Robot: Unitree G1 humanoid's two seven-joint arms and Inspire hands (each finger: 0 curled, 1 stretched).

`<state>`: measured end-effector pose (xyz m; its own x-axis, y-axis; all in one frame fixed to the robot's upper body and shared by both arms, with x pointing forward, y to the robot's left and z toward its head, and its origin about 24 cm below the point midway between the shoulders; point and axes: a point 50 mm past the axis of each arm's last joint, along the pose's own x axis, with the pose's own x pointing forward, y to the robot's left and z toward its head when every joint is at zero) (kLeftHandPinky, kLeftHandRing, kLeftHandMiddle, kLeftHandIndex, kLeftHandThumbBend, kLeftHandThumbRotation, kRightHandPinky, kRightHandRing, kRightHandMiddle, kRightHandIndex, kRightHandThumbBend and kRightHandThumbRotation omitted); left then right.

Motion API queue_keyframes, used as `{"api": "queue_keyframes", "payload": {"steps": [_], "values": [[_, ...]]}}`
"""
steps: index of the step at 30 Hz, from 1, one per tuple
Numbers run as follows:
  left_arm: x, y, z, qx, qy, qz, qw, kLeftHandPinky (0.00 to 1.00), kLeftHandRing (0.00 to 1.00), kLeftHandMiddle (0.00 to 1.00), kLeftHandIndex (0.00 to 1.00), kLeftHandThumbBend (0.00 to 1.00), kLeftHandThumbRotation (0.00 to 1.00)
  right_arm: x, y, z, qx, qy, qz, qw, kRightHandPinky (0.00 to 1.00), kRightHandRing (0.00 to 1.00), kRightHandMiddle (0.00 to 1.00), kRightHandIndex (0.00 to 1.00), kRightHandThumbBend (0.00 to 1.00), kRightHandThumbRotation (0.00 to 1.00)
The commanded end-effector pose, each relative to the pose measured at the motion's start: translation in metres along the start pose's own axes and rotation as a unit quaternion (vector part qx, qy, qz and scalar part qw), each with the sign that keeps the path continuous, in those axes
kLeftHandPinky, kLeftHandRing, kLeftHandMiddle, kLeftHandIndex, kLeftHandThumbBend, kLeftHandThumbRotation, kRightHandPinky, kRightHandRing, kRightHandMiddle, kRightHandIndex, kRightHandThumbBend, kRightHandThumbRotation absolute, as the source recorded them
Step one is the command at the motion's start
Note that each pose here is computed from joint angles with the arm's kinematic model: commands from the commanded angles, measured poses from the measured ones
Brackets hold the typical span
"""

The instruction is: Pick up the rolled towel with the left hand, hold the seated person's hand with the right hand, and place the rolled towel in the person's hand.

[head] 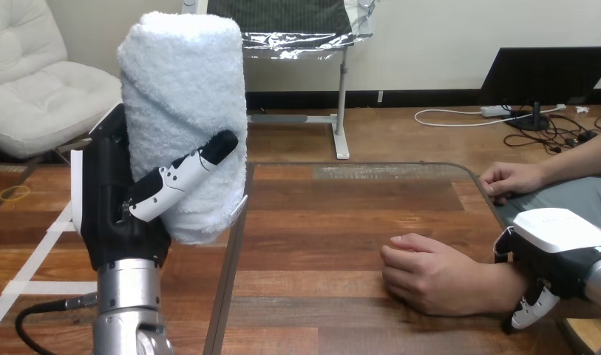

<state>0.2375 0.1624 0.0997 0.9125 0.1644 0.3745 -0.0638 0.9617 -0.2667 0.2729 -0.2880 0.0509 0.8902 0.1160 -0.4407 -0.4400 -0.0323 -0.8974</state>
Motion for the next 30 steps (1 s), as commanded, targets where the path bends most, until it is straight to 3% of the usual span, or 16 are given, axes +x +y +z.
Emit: {"api": "queue_keyframes", "payload": {"steps": [1,18,30], "values": [[0.014,-0.014,0.016,-0.021,-0.053,-0.019,0.9982,0.22,0.28,0.34,0.38,0.5,0.0,-0.004,0.005,-0.005,0.03,0.003,0.003,0.9995,0.15,0.22,0.32,0.42,0.92,0.06],[0.02,-0.017,0.001,-0.041,-0.035,-0.02,0.9984,0.22,0.27,0.34,0.38,0.53,0.0,-0.011,-0.017,-0.007,0.075,-0.008,-0.057,0.9955,0.19,0.25,0.33,0.41,0.93,0.06],[0.028,-0.021,-0.013,-0.049,-0.021,-0.041,0.9977,0.21,0.27,0.34,0.38,0.53,0.0,-0.017,-0.034,-0.005,0.106,-0.017,-0.091,0.9901,0.25,0.31,0.37,0.43,0.91,0.07]]}}
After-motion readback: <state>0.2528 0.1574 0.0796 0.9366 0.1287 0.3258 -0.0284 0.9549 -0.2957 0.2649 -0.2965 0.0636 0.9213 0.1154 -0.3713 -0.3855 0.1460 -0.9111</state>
